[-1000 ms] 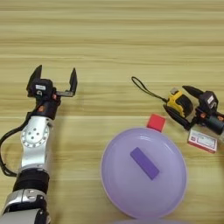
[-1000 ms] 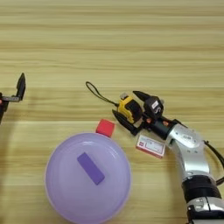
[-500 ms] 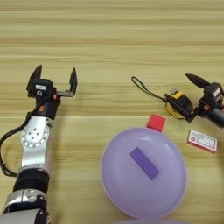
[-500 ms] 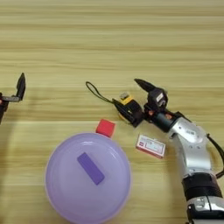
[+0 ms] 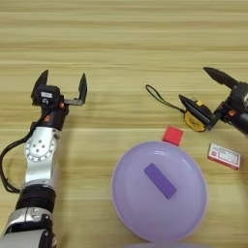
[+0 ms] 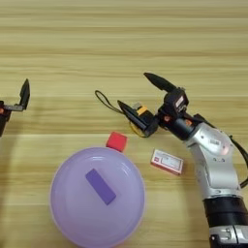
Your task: Move the objects on the table
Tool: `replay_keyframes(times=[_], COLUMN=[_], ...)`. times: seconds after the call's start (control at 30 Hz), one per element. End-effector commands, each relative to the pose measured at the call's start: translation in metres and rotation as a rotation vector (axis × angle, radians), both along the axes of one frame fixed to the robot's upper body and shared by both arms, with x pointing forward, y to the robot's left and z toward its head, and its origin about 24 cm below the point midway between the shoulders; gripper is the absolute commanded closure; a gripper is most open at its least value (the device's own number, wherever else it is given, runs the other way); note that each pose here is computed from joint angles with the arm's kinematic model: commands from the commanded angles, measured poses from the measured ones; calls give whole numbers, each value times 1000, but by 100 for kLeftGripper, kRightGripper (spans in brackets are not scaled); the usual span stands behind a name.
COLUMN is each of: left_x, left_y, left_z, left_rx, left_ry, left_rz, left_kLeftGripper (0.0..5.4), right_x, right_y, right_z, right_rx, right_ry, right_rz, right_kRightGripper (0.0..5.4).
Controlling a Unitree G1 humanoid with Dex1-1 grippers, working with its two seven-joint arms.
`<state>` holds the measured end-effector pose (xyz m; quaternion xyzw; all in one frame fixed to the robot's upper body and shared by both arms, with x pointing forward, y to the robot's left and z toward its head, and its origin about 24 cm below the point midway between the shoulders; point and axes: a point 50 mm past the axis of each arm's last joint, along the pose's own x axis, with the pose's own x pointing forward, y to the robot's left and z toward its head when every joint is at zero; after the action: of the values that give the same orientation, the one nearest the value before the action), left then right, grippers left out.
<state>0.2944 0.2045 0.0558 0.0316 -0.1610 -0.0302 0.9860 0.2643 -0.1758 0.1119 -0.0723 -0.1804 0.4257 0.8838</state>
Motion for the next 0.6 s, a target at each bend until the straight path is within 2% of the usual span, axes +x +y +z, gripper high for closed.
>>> replay_keyframes(times=[0.03, 0.2, 0.43, 0.6], left_x=[2, 3, 4, 5], left_y=[-2, -3, -5, -5], left_z=[2, 2, 3, 3], left_rx=[1, 0, 0, 1], left_ry=[-7, -4, -6, -7], left_rz=[-4, -6, -9, -11], left_kLeftGripper=[0, 0, 0, 0], right_x=[-12, -22, -29, -31], right_y=[7, 12, 12, 9], right_z=[3, 0, -7, -11], right_rx=[-28, -69, -133, -162], right_ry=[9, 38, 90, 102], right_rz=[82, 164, 243, 249], right_kRightGripper=[2, 2, 2, 2])
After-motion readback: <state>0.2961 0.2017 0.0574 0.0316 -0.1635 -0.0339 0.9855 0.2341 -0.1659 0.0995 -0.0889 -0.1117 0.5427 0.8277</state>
